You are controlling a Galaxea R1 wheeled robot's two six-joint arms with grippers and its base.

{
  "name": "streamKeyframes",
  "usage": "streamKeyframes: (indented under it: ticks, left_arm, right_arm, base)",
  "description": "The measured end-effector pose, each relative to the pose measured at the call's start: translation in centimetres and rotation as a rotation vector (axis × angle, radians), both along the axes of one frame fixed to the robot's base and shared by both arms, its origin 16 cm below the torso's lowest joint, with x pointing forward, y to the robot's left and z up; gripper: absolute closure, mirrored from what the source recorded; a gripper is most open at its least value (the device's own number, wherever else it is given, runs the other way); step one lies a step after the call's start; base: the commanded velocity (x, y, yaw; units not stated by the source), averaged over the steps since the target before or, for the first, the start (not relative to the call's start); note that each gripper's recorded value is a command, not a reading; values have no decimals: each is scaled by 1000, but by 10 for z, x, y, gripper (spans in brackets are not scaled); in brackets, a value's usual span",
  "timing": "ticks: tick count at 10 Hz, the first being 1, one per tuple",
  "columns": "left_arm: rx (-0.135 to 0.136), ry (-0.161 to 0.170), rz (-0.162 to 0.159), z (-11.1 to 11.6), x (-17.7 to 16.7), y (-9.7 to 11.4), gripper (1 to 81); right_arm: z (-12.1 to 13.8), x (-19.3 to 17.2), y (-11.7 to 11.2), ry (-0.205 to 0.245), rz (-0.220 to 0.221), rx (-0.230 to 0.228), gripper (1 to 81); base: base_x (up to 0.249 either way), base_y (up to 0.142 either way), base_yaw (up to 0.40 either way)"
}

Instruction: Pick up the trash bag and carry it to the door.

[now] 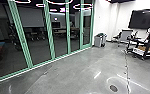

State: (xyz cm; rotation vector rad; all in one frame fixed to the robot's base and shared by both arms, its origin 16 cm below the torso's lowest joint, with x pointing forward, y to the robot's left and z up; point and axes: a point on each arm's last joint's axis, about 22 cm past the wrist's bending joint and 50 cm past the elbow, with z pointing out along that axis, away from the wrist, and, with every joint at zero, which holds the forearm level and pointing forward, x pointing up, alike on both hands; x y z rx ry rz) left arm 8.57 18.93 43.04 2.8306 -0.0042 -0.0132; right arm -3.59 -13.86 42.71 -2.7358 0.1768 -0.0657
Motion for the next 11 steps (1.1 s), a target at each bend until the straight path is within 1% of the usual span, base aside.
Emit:
streamKeyframes:
  ticks: [3,11]
  left_arm:
    - [-1,-2,-1,0,1,-1,811]
    - [1,-1,-1,0,0,0,811]
  right_arm:
    - [0,-1,1,-1,7,0,10]
    - [0,-1,2,-1,7,2,10]
  base:
    - [0,0,-30]
    - [0,0,0]
